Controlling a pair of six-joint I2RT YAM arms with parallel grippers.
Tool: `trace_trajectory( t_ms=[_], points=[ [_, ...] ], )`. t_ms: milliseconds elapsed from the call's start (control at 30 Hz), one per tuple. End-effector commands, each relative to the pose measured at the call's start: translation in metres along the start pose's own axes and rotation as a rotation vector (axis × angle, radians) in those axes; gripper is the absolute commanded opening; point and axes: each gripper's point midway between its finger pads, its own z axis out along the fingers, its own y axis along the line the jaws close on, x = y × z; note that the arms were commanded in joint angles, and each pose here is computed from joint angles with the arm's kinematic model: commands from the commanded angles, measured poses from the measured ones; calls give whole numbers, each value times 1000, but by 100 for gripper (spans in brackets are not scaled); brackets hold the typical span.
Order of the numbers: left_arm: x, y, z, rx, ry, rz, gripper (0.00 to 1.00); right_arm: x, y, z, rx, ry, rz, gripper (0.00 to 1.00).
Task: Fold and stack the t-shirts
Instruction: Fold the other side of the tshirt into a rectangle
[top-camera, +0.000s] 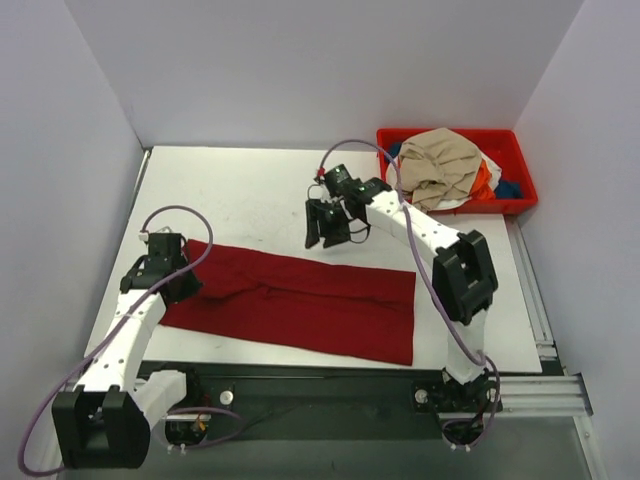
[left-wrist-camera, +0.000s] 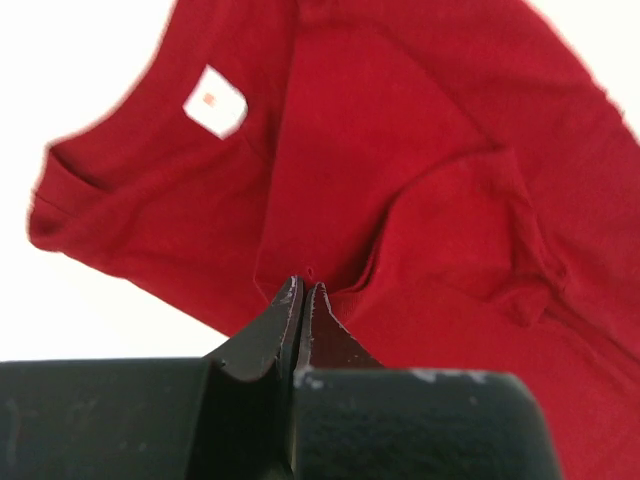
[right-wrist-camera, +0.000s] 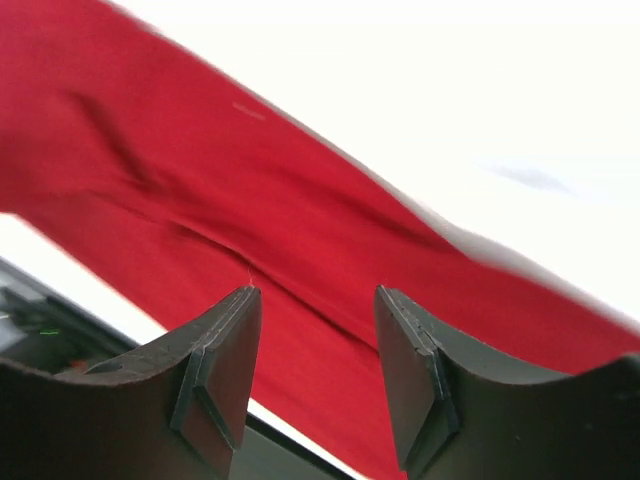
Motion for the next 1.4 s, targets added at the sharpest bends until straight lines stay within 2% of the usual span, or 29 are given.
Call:
trace_trajectory(
  t_ms=[0, 233, 433, 667, 1100, 1233, 1367],
  points=[
    [20, -6, -1, 2, 108, -57, 2, -18, 63, 14, -197, 4, -11, 49],
    [29, -1, 2, -48, 165, -68, 2, -31, 156, 64, -447, 33, -17, 49],
    [31, 0, 4, -60, 186, -74, 2, -30, 198, 93, -573, 18, -19, 49],
    [33, 0, 6, -57, 205, -70, 2, -16, 205, 129, -565, 35, -57, 47],
    [32, 0, 5, -57, 201, -70, 2, -9, 205, 150, -535, 20, -129, 45],
    [33, 1, 6, -63, 202, -68, 2, -7, 208, 148, -548, 26, -136, 37],
    [33, 2, 7, -67, 205, -74, 2, -5, 212, 143, -569, 35, -148, 35]
  ],
)
